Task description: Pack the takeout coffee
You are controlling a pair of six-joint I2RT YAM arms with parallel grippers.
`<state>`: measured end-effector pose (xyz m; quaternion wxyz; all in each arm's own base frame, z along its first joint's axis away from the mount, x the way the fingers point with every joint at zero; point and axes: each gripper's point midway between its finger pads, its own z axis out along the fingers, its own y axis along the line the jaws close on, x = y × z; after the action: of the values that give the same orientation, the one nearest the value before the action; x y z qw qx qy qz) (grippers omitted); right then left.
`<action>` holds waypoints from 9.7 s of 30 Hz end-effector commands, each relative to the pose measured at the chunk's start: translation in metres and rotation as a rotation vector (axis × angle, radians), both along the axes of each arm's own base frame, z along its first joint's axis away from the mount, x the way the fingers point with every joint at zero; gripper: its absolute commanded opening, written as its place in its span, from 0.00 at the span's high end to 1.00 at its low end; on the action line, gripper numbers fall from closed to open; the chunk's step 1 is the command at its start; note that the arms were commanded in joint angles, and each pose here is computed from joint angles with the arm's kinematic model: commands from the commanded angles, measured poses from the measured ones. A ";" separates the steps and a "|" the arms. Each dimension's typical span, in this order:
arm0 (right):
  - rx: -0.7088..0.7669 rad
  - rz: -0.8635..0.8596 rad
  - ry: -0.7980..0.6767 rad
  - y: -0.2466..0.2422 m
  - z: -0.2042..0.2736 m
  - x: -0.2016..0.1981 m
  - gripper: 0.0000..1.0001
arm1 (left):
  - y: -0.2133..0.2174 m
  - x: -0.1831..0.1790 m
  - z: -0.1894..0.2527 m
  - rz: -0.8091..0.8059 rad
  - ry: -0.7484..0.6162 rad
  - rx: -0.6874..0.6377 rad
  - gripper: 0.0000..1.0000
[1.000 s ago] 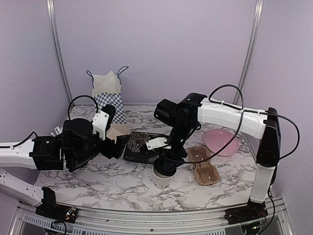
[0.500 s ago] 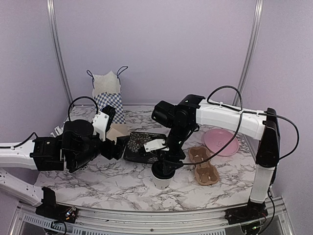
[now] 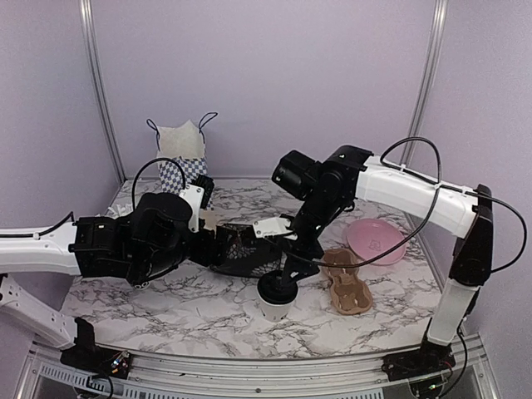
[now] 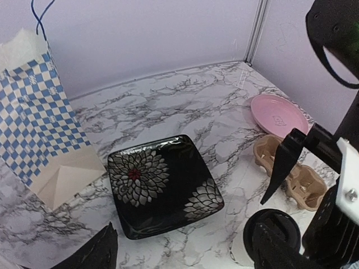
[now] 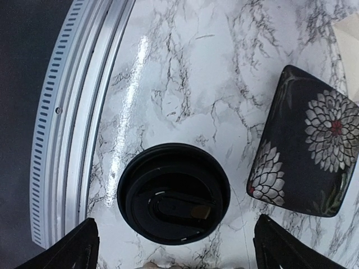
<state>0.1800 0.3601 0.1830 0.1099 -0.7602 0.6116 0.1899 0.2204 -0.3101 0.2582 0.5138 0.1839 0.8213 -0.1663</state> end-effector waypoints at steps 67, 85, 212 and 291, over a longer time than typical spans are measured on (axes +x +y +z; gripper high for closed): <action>0.228 -0.409 0.668 -0.036 -0.052 0.014 0.39 | -0.062 -0.046 -0.174 -0.070 0.811 -0.148 0.47; 0.119 -0.504 0.653 -0.046 -0.097 0.020 0.52 | -0.041 -0.051 -0.209 -0.017 0.844 0.016 0.48; 0.287 -0.379 0.657 -0.032 -0.025 0.011 0.40 | -0.076 -0.017 -0.108 -0.146 0.563 -0.022 0.54; 0.256 -0.767 -0.227 -0.119 0.036 0.243 0.32 | 0.021 0.049 0.083 0.051 -0.061 -0.002 0.13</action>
<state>0.3739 0.2623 0.2222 0.3109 -0.5453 0.7612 0.1630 0.2715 -0.3016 0.3400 0.5456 0.1642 0.8053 -0.1640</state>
